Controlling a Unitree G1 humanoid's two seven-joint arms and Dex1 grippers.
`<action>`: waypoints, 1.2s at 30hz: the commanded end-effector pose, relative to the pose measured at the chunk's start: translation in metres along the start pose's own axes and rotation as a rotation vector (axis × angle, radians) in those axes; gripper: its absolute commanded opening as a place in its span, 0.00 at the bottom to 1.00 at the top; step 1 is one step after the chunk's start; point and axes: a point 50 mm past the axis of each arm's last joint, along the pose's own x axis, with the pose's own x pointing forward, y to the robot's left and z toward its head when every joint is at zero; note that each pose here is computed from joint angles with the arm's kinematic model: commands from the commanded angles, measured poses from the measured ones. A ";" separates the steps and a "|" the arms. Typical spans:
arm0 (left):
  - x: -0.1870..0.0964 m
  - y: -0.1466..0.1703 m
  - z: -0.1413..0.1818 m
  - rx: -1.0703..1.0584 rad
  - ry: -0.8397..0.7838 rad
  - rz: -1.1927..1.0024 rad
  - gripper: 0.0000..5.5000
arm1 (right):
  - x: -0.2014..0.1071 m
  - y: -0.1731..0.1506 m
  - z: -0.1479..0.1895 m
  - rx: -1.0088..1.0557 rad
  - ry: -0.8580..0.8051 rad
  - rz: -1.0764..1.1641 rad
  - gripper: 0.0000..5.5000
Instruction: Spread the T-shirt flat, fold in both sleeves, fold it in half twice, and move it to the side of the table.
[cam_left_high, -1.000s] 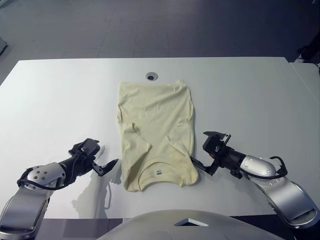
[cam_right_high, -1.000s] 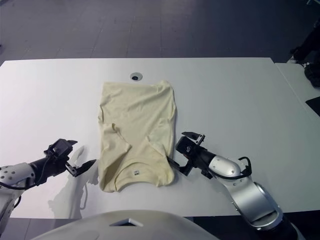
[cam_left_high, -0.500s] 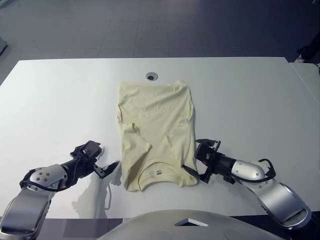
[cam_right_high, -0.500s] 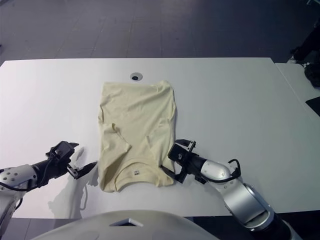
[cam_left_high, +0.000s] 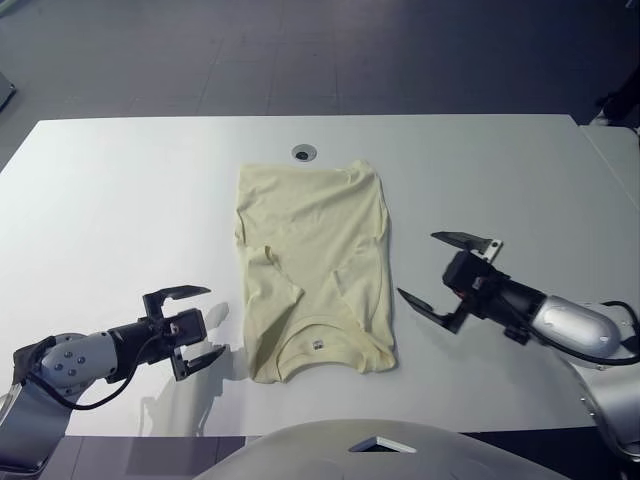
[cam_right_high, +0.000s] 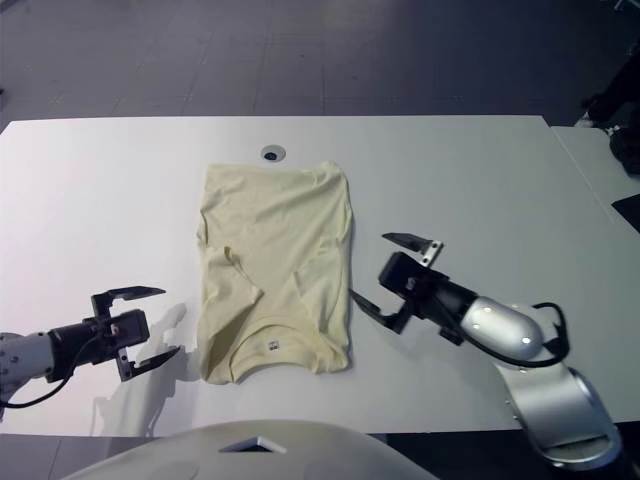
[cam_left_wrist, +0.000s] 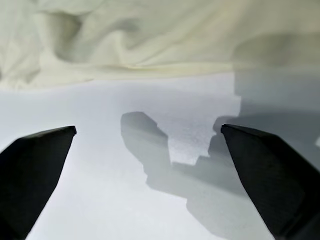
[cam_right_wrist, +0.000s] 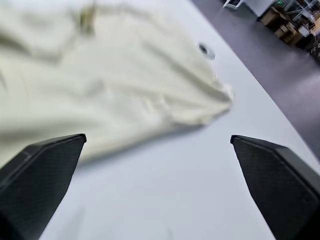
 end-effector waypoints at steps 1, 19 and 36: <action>0.015 -0.008 0.004 0.254 -0.033 -0.006 0.98 | -0.006 0.020 -0.039 -0.363 0.019 0.262 0.98; 0.039 -0.056 0.000 0.475 -0.129 -0.226 0.78 | 0.045 0.056 -0.021 -0.612 -0.275 0.349 0.94; 0.050 -0.066 0.018 0.467 -0.211 -0.248 0.19 | 0.048 0.055 -0.015 -0.636 -0.306 0.401 0.44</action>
